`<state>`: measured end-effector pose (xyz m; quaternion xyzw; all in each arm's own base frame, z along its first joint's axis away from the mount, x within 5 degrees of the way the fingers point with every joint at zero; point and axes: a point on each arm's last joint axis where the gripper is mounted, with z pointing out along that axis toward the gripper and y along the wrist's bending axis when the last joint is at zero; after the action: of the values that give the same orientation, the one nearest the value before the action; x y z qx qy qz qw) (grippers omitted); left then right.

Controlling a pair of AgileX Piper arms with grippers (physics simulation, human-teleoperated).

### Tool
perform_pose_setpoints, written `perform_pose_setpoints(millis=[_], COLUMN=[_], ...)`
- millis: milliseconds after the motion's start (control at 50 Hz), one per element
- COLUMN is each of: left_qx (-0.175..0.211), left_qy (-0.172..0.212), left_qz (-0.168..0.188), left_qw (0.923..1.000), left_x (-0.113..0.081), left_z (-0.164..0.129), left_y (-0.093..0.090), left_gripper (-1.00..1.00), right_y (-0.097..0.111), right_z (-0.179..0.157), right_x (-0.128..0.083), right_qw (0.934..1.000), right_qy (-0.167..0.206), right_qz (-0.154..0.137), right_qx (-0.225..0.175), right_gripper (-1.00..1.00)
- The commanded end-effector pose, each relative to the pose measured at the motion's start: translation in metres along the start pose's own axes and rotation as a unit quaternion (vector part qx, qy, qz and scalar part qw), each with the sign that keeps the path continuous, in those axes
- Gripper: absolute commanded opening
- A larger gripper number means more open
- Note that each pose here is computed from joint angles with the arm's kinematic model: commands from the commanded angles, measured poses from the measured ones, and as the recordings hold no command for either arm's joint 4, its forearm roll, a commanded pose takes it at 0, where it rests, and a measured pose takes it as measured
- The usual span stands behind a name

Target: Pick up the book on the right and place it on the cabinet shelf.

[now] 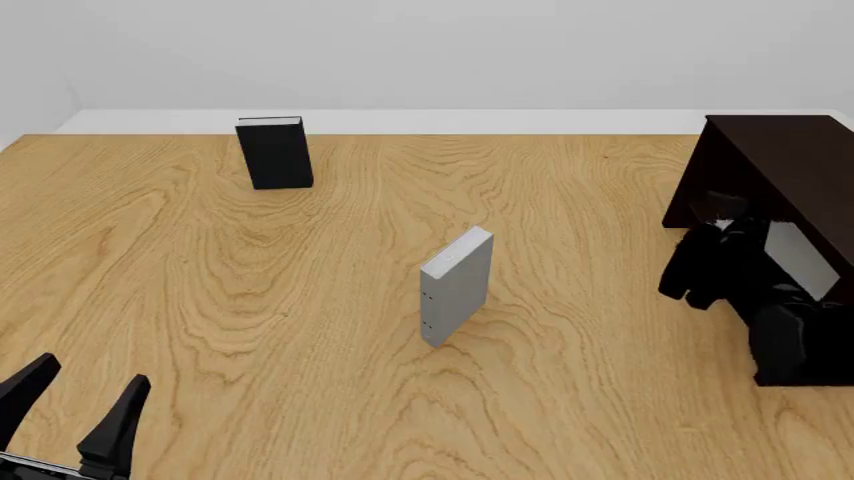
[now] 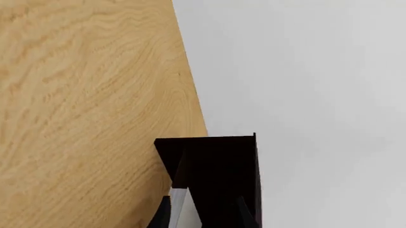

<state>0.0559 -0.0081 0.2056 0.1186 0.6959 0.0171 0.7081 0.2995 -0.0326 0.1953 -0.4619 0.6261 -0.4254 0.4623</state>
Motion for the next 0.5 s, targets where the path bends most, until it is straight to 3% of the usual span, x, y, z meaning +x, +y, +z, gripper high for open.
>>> perform_pose_setpoints(millis=[20, 280, 500], left_qx=[-0.001, -0.001, -0.005], left_qy=[-0.002, -0.003, -0.008], left_qz=[0.0, 0.0, 0.007], left_qw=[1.0, 1.0, 0.9999], left_x=[0.0, -0.001, -0.003], left_z=[0.0, 0.0, 0.0], left_y=[0.0, 0.0, 0.001], left_gripper=[1.0, 1.0, 1.0], right_y=[-0.024, -0.045, -0.062], right_z=[-0.006, -0.029, -0.067], right_x=[-0.02, -0.039, -0.049], right_qw=[0.9996, 0.998, 0.9956], right_qy=[-0.027, -0.057, -0.082], right_qz=[-0.002, -0.01, 0.009], right_qx=[0.009, 0.024, 0.043], right_gripper=[1.0, 1.0, 1.0])
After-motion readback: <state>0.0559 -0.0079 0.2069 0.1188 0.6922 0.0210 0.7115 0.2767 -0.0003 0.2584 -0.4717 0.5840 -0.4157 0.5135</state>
